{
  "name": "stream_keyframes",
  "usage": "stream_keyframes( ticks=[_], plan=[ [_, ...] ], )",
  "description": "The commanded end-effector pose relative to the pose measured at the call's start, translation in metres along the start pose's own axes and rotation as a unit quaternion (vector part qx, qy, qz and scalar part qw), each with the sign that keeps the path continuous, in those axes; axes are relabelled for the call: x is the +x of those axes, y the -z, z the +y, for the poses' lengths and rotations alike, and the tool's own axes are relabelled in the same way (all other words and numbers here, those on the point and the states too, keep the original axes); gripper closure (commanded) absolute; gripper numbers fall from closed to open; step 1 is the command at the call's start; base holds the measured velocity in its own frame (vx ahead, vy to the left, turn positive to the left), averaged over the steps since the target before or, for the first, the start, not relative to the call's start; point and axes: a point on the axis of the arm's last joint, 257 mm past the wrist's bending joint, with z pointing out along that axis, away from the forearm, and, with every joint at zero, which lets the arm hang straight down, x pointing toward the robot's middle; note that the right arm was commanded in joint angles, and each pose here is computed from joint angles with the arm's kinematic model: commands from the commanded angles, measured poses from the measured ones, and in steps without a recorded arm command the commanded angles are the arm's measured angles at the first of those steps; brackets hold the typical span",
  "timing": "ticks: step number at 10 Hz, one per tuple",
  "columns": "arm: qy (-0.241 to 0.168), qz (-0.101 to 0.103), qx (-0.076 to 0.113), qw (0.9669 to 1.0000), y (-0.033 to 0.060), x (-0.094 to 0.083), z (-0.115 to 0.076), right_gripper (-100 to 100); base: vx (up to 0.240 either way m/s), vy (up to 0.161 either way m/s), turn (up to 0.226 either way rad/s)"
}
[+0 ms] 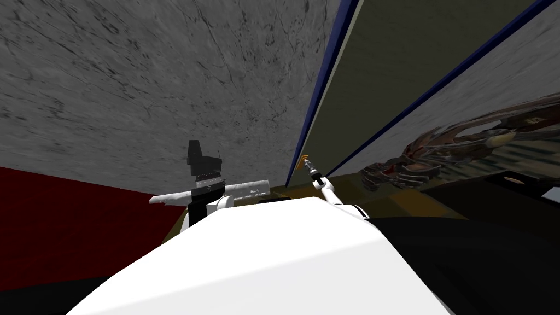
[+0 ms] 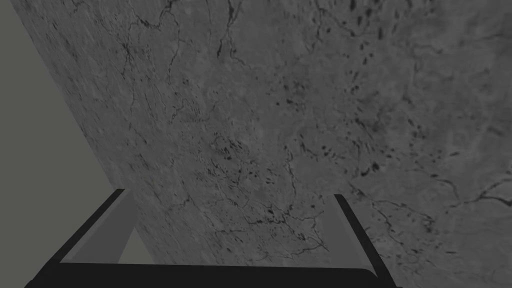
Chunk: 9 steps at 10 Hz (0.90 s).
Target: Pull the door open
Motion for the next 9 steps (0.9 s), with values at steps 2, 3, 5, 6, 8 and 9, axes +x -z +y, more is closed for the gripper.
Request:
stream_keyframes(
  ticks=[2,3,5,6,8,9],
  plan=[
    [-0.047,-0.017,0.01,0.9987,-0.0041,-0.012,-0.005,100,-0.068,-0.09,0.094],
    [-0.07,-0.022,0.012,0.9972,-0.0058,-0.013,-0.005,100,-0.071,-0.065,0.103],
    [-0.116,-0.032,0.017,0.9926,-0.009,-0.016,-0.004,100,-0.1,-0.084,0.111],
    [-0.138,-0.037,0.019,0.9895,-0.0106,-0.017,-0.004,100,-0.092,-0.094,0.105],
    [-0.189,-0.049,0.023,0.9805,-0.014,-0.02,-0.003,100,-0.077,-0.091,0.129],
    [-0.191,-0.049,0.023,0.9802,-0.014,-0.02,-0.003,100,-0.073,-0.065,0.025]
  ],
)
